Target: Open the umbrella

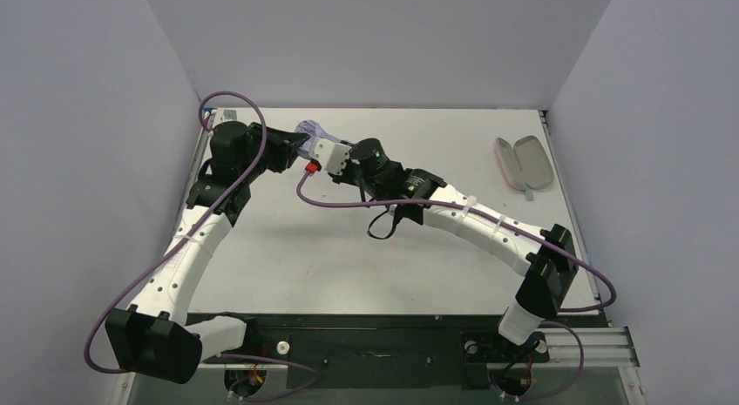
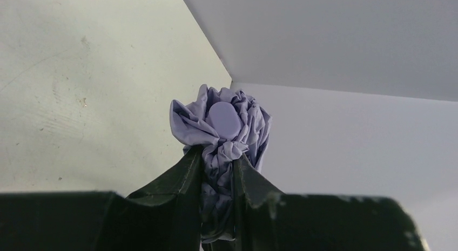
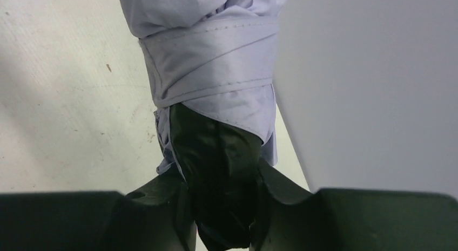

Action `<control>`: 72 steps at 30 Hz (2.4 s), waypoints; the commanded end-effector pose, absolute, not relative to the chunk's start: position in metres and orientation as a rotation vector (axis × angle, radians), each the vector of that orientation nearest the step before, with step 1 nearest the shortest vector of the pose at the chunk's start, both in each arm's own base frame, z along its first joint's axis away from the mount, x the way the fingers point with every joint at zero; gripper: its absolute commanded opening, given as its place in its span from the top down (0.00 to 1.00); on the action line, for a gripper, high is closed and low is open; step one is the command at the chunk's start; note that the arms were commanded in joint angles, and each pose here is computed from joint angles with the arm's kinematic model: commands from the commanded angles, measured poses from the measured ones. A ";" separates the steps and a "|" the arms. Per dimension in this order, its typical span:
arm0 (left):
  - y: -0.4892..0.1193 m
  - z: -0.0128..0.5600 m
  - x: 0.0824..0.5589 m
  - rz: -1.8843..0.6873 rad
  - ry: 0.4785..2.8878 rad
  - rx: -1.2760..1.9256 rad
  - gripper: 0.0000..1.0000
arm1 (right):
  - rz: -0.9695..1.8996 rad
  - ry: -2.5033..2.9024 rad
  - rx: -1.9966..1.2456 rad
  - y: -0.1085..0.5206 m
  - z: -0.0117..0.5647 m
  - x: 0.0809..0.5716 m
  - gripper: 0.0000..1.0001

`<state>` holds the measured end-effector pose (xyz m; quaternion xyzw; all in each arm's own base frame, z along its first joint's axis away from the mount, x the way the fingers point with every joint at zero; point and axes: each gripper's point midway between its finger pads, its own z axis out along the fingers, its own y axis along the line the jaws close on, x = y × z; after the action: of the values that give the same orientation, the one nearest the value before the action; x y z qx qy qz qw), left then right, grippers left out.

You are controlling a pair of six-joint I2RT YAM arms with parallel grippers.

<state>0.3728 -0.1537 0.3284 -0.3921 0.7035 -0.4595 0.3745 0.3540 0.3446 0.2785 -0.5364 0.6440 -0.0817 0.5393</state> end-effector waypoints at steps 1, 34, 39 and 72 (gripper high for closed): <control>-0.155 0.373 0.372 -1.303 1.687 -0.924 0.79 | -0.067 1.577 -1.211 0.324 0.296 0.362 0.97; -0.227 0.308 0.201 -0.195 0.791 1.730 0.48 | 1.419 1.941 -1.177 0.319 0.282 0.216 1.00; -0.234 0.298 0.196 -0.166 0.733 1.789 0.50 | 1.428 1.953 -1.207 0.320 0.274 0.202 1.00; -0.245 0.298 0.215 -0.038 0.691 1.778 1.00 | 1.382 1.897 -1.354 0.328 0.269 0.176 1.00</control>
<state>0.2046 -0.2427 0.2856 0.7694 0.3022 -0.0453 0.5609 0.1964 0.3217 0.2333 -0.4505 0.7361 0.4671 0.1924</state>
